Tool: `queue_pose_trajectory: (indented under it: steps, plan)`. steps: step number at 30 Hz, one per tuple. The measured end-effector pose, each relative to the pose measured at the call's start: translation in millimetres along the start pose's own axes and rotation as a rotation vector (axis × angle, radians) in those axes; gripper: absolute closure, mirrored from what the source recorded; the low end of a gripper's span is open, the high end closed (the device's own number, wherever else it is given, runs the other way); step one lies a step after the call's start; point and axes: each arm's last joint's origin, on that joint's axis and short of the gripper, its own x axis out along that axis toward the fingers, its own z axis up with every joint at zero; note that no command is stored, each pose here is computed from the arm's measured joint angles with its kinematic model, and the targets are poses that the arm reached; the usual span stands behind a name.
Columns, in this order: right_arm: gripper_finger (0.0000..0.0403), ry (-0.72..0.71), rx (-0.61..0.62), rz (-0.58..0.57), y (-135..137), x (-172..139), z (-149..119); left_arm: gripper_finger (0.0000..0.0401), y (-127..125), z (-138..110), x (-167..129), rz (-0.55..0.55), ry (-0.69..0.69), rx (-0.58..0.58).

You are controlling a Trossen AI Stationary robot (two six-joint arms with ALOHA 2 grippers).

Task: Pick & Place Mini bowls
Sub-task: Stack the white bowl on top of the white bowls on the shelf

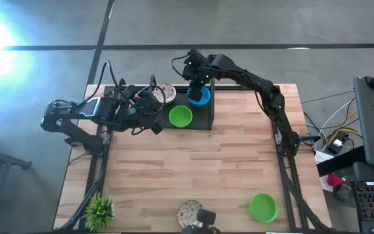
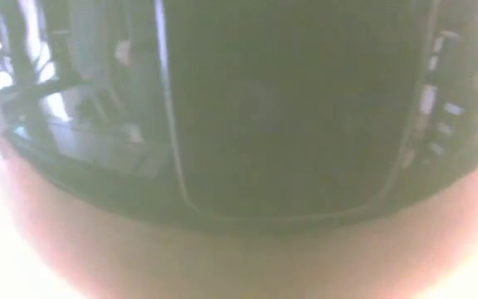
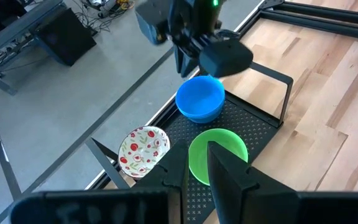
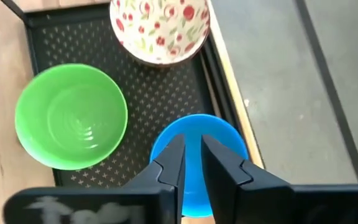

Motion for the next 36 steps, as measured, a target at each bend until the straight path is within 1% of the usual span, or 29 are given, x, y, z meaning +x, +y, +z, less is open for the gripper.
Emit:
queue_pose_trajectory:
  steps: [7, 15, 18, 22, 26, 30, 36]
  plan:
    - [0.0375, -0.009, -0.026, 0.008, 7.4, -22.6, 4.0, 0.0348, -0.1, -0.1, 0.0, -0.004, 0.003, 0.000]
    - [0.0376, -0.029, -0.063, 0.024, 24.8, -37.8, 6.1, 0.0348, 0.2, -0.9, 0.0, -0.004, 0.010, 0.007]
    - [0.0376, -0.051, -0.072, 0.031, 32.9, -47.9, 7.3, 0.0348, 0.9, -2.3, 0.0, 0.001, 0.021, 0.020]
    - [0.0376, -0.092, -0.061, 0.039, 44.1, -67.5, 8.0, 0.0348, 1.0, -2.9, -0.2, 0.003, 0.025, 0.025]
    - [0.0376, -0.127, -0.086, 0.050, 55.2, -86.0, 7.2, 0.0348, 1.5, -4.2, -0.3, 0.001, 0.038, 0.039]
    - [0.0376, -0.150, -0.086, 0.062, 63.7, -113.0, 1.0, 0.0348, 2.2, -5.8, -0.3, 0.002, 0.054, 0.053]
    - [0.0376, -0.190, -0.052, 0.095, 81.8, -156.8, -12.2, 0.0348, 2.5, -6.5, -0.5, 0.003, 0.059, 0.061]
